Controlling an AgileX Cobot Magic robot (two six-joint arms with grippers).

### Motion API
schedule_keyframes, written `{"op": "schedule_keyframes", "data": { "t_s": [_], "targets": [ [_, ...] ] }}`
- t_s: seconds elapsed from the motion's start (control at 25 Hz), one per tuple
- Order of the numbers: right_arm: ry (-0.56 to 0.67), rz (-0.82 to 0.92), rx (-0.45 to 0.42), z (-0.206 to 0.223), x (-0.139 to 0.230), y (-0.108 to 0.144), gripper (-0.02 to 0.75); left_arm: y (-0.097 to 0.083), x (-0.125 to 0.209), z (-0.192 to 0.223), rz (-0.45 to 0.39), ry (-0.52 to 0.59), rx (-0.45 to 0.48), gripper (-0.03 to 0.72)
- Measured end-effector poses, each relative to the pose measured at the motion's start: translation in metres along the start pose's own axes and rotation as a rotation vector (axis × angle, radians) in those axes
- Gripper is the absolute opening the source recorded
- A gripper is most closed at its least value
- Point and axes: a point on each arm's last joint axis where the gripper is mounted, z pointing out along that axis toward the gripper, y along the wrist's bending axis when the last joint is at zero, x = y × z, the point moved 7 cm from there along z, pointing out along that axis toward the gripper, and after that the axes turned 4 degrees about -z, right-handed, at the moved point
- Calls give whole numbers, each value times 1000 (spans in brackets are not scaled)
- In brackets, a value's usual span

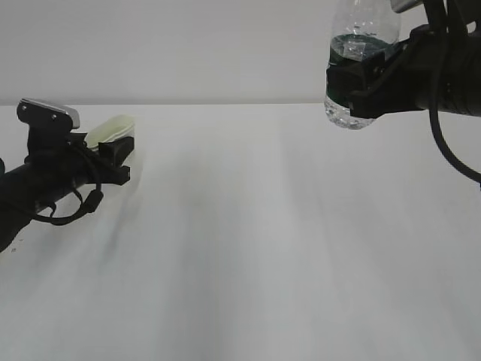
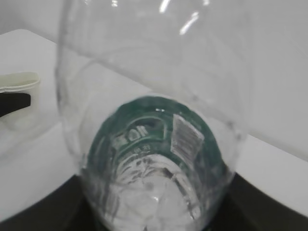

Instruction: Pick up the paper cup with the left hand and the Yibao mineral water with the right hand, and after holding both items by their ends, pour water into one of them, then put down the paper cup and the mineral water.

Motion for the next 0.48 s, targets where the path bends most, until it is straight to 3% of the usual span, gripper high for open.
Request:
{"op": "schedule_keyframes", "data": {
  "t_s": [0.48],
  "targets": [
    [0, 0, 0, 0, 0, 0, 417, 9, 10, -16, -16, 7, -31, 326]
  ]
}}
